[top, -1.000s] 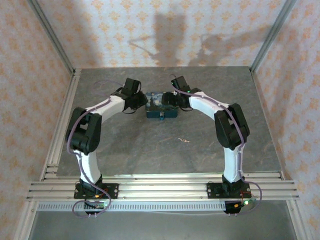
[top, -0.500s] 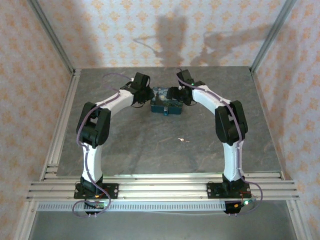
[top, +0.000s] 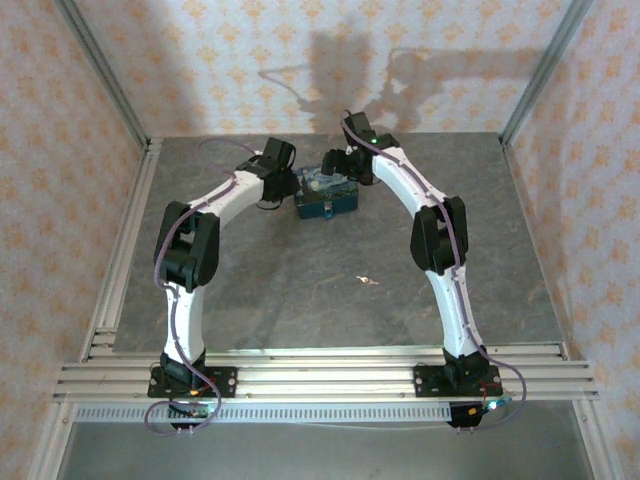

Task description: Unlock the padlock with the key

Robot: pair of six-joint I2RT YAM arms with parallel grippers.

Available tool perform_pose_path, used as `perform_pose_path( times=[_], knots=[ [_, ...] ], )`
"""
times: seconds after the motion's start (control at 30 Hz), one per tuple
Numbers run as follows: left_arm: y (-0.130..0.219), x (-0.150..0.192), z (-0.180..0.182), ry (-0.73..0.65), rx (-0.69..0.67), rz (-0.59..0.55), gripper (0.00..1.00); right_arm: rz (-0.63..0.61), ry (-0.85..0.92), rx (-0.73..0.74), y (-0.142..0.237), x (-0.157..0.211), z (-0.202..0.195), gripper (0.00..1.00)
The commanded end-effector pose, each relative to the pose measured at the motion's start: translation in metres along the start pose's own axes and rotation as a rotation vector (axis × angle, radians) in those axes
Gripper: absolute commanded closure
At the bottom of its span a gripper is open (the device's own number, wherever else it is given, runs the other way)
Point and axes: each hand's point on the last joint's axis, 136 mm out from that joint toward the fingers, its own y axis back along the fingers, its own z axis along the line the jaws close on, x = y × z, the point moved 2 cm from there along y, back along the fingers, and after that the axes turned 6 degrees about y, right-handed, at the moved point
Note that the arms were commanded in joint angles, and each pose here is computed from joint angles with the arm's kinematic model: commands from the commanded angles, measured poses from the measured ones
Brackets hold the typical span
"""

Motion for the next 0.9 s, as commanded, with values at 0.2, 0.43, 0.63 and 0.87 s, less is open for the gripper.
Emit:
perform_pose_path(
  times=[0.2, 0.43, 0.63, 0.87],
  knots=[
    [0.061, 0.010, 0.027, -0.081, -0.089, -0.011, 0.39, -0.056, 0.139, 0.054, 0.128, 0.016, 0.011, 0.06],
    [0.096, 0.055, 0.037, -0.112, -0.009, 0.080, 0.36, 0.040, 0.080, 0.089, 0.140, 0.141, -0.030, 0.13],
    [0.112, 0.121, 0.059, -0.163, 0.017, 0.178, 0.35, 0.191, 0.128, 0.112, 0.124, 0.241, -0.039, 0.27],
    [0.116, 0.165, 0.067, -0.232, 0.076, 0.244, 0.34, 0.217, 0.361, 0.085, 0.118, 0.255, -0.027, 0.49]
  ],
)
